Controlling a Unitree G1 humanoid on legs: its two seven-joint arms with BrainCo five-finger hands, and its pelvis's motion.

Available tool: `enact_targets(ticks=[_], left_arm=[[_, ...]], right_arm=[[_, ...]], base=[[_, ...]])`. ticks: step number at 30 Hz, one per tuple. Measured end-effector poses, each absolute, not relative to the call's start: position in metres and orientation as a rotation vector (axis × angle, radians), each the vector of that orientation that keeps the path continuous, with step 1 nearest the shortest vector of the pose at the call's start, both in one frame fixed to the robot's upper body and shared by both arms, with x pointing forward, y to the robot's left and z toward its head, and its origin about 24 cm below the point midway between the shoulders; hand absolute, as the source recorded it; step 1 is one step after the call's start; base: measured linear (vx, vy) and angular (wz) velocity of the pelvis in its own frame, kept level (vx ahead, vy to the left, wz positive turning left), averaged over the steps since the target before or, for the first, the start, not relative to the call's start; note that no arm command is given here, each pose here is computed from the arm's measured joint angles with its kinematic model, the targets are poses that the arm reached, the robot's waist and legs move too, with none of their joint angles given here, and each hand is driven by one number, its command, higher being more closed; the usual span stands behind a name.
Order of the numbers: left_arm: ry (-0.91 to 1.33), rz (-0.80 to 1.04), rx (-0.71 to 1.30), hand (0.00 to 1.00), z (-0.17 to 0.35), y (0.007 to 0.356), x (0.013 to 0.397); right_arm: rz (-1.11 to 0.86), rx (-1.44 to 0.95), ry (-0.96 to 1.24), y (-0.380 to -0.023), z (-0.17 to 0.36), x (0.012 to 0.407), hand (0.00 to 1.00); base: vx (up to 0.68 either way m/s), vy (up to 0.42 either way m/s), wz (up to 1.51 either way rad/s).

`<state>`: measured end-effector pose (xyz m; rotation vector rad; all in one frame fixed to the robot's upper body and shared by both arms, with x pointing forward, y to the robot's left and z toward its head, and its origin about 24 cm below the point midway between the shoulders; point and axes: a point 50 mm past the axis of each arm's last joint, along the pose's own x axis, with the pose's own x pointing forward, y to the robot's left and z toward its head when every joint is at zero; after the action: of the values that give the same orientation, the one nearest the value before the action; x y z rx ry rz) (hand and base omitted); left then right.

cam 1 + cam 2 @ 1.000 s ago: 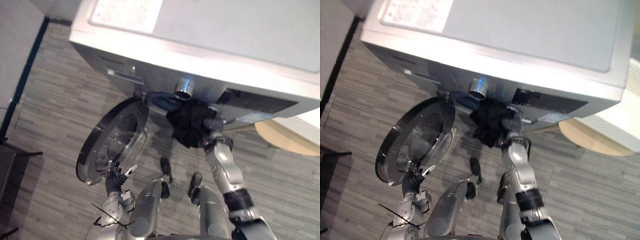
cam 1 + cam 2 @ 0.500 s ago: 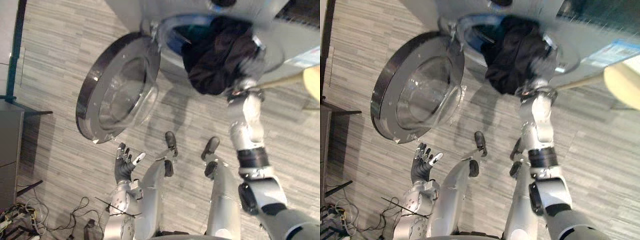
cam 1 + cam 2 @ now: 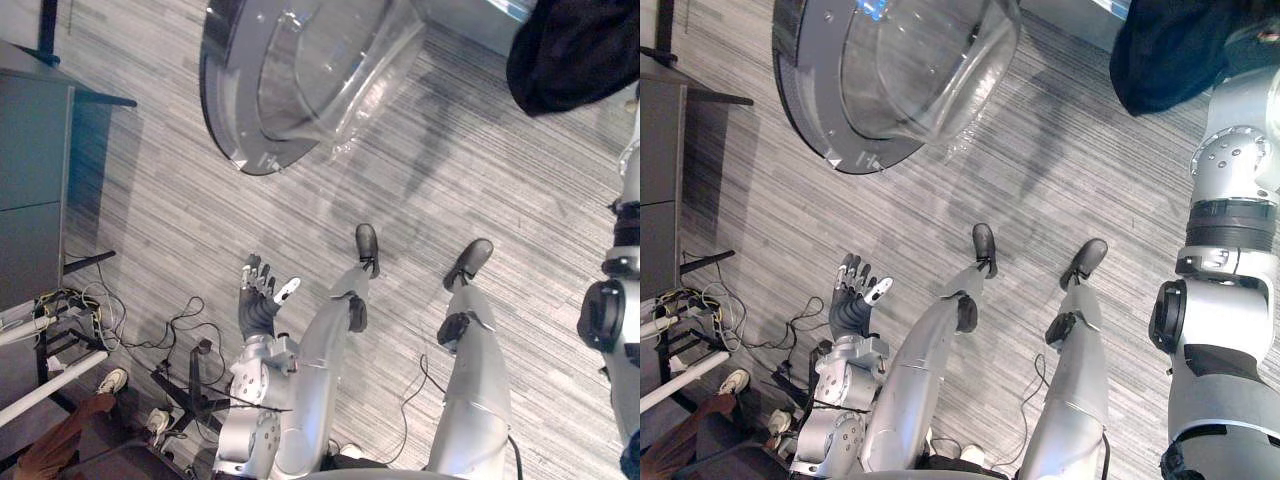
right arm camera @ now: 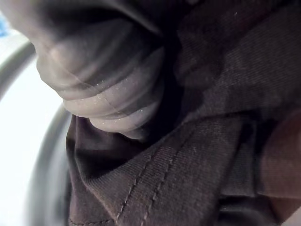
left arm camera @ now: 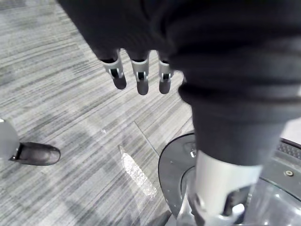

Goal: Pick up the laundry basket with both hands and put the clothes into the washing machine.

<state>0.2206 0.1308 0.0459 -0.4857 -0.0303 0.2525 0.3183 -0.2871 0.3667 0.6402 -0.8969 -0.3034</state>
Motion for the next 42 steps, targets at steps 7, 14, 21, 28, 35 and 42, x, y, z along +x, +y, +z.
enact_targets(ticks=[7, 14, 21, 28, 35, 42], left_arm=[[-0.084, 0.334, -0.484, 0.00, 0.056, 0.149, 0.233], [-0.061, 0.401, -0.476, 0.00, 0.050, 0.160, 0.232], [-0.034, 0.408, -0.465, 0.00, 0.045, 0.162, 0.231], [-0.022, 0.427, -0.452, 0.00, 0.041, 0.166, 0.228], [0.018, 0.409, -0.417, 0.00, 0.032, 0.168, 0.219], [0.066, 0.388, -0.382, 0.00, 0.021, 0.168, 0.208]], right_arm=[[-0.352, 0.761, -0.761, -0.256, 0.232, 0.299, 1.00], [-0.475, 0.826, -0.574, -0.255, 0.164, 0.289, 1.00], [-0.526, 0.843, -0.635, -0.266, 0.160, 0.268, 1.00], [-0.560, 0.872, -0.534, -0.257, 0.124, 0.257, 1.00], [-0.551, 0.853, -0.395, -0.244, 0.087, 0.236, 1.00], [-0.546, 0.814, -0.309, -0.239, 0.068, 0.224, 1.00]], base=[[0.07, -0.026, -0.04], [0.06, -0.037, -0.05], [0.07, -0.064, 0.01], [0.05, -0.030, 0.05], [0.08, -0.004, 0.06], [0.06, 0.023, 0.06]])
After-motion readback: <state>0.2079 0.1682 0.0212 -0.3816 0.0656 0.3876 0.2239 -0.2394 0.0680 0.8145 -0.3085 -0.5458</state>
